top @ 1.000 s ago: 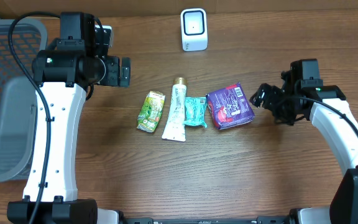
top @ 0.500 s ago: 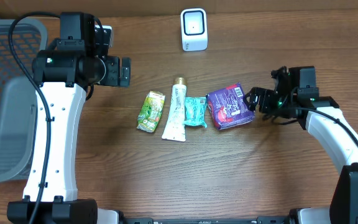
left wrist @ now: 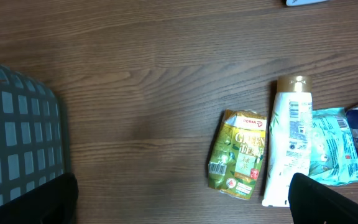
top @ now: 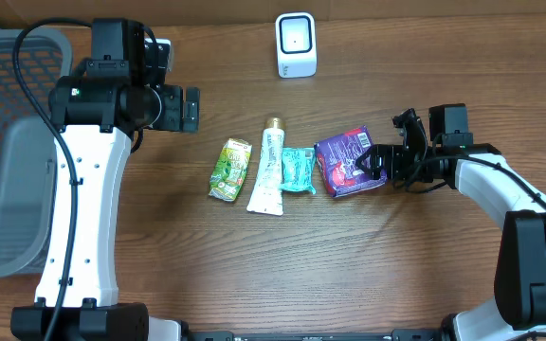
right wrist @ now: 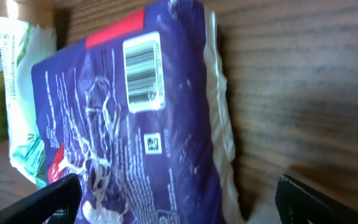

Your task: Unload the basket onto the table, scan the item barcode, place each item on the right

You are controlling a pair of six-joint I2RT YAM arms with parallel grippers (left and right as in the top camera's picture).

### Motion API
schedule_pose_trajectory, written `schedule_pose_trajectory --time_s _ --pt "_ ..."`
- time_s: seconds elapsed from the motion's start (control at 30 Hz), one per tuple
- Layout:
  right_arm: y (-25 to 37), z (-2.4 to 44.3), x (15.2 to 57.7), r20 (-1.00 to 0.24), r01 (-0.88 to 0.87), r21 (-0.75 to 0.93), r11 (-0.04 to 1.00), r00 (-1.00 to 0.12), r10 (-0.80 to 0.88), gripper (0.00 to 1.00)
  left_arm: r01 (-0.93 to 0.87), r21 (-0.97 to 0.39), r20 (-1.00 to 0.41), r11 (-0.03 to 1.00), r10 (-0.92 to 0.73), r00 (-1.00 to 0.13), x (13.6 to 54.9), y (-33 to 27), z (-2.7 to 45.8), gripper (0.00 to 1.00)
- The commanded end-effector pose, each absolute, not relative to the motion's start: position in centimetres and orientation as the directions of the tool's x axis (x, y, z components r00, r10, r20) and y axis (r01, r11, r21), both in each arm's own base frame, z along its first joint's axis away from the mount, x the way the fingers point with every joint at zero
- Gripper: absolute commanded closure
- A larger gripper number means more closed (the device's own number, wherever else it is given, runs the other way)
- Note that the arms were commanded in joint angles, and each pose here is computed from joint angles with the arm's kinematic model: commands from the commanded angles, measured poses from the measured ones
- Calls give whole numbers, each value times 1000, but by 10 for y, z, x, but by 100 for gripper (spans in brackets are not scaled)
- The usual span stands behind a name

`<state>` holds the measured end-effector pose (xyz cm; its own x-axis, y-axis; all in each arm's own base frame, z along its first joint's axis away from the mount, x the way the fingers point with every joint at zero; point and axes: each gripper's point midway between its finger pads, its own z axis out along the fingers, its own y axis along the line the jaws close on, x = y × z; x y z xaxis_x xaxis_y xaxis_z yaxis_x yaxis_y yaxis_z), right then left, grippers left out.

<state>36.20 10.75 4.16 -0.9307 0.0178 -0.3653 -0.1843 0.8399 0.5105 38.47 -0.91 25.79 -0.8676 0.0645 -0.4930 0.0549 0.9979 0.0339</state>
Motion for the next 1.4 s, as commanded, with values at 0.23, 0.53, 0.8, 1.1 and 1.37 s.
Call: schedule_pose_trajectory --time_s 0.23,0.53,0.8,1.1,1.37 --pt "104 96 366 -317 -39 602 798 -928 194 5 80 37 -516 996 88 -852 387 -11 268 0" --pt "153 124 360 -315 -46 657 752 -924 218 9 80 37 -516 996 88 -852 387 -11 267 0" --pt "197 100 352 -268 14 619 785 -936 228 15 81 37 -516 996 88 -852 387 -12 267 1" --pt "243 79 340 -195 35 649 760 -958 211 16 81 37 -516 996 88 -852 387 -12 268 1" --pt "227 64 324 -138 59 592 803 -975 174 15 81 37 -516 996 88 -852 387 -12 267 0"
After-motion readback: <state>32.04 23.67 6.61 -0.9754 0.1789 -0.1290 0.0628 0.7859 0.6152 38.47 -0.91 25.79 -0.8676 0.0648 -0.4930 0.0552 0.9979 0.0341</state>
